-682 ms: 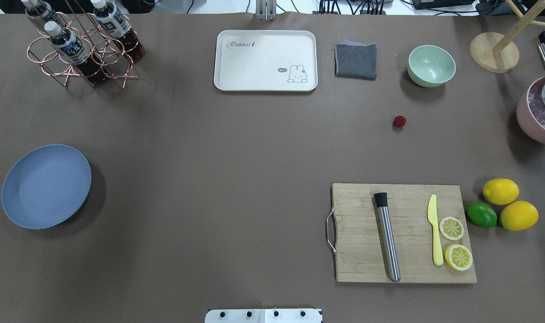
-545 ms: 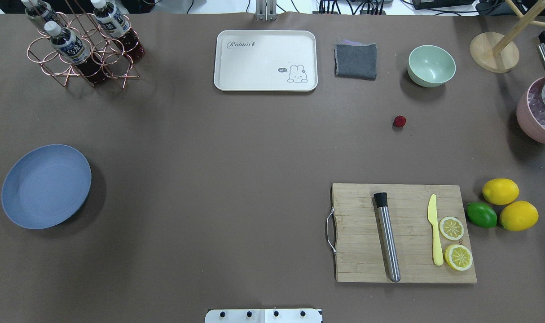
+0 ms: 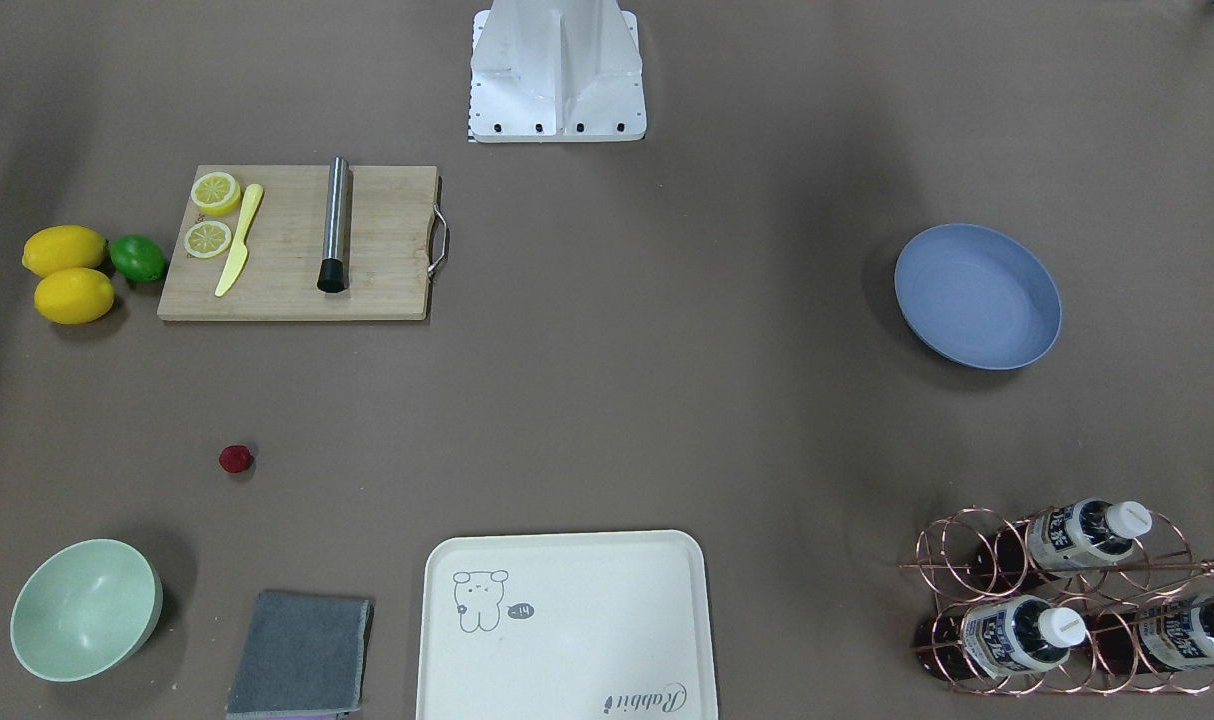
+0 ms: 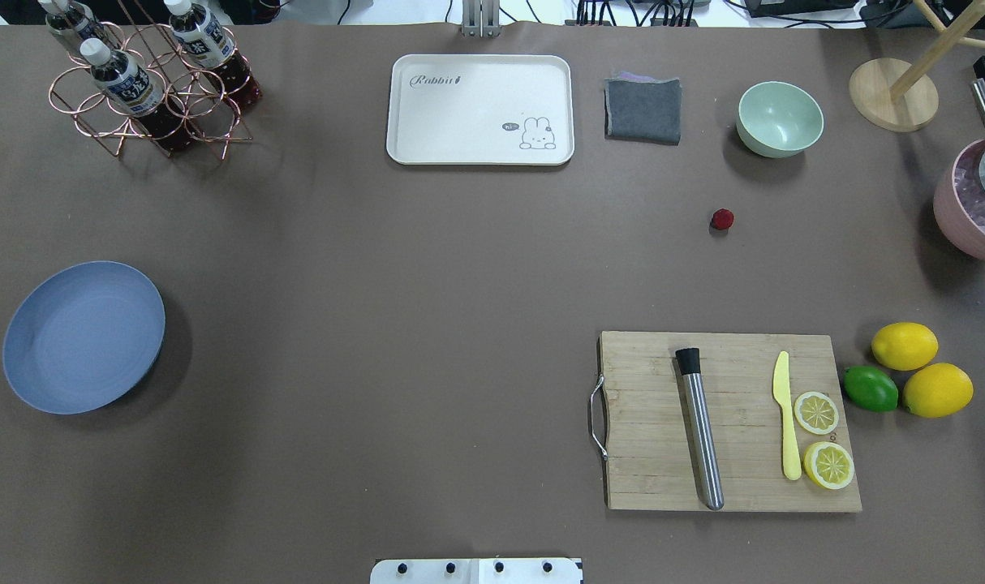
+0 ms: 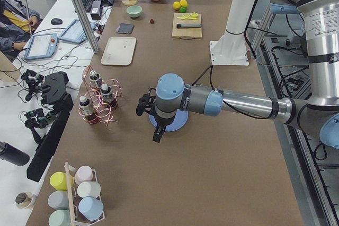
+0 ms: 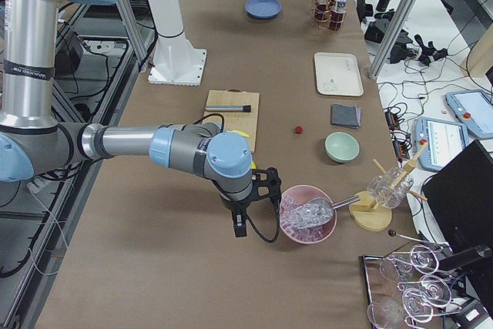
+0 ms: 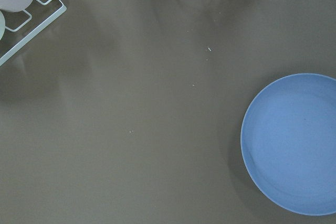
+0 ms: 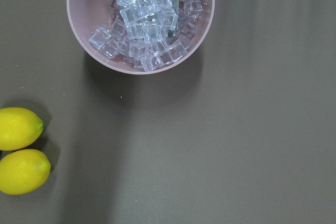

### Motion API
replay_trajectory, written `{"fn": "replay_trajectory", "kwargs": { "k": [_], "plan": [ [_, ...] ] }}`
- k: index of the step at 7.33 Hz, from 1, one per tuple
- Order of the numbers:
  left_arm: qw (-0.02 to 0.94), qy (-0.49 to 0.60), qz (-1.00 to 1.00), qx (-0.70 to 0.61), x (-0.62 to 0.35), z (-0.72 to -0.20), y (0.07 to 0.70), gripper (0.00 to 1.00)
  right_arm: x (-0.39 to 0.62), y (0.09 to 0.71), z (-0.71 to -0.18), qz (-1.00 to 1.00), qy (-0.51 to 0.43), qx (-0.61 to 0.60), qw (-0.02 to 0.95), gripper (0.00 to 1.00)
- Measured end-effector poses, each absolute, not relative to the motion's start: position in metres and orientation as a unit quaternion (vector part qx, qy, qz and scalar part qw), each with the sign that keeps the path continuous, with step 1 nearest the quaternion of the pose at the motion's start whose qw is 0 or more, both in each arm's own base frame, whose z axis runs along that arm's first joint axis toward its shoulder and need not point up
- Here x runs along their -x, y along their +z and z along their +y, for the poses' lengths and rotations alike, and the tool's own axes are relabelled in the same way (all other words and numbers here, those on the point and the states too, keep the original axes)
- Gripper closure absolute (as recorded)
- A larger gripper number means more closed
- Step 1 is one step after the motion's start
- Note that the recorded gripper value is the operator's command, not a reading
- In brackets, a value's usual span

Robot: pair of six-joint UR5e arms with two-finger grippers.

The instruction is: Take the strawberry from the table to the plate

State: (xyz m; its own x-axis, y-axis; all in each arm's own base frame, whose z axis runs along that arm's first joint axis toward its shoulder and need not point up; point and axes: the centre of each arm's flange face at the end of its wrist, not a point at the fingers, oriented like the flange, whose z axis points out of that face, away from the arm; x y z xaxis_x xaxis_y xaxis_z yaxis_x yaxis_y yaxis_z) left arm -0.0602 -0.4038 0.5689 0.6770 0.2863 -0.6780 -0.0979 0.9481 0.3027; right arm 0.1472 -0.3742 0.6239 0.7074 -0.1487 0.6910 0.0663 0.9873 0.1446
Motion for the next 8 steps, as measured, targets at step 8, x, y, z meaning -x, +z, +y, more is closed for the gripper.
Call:
{"fn": "replay_trajectory", "kwargs": {
  "k": [8],
  "plan": [
    [0.907,0.104,0.393,-0.111,0.057,-0.399,0.578,0.02,-0.144,0.634,-0.362,-0.384,-0.054,-0.044,0.921,0.0]
  ]
}}
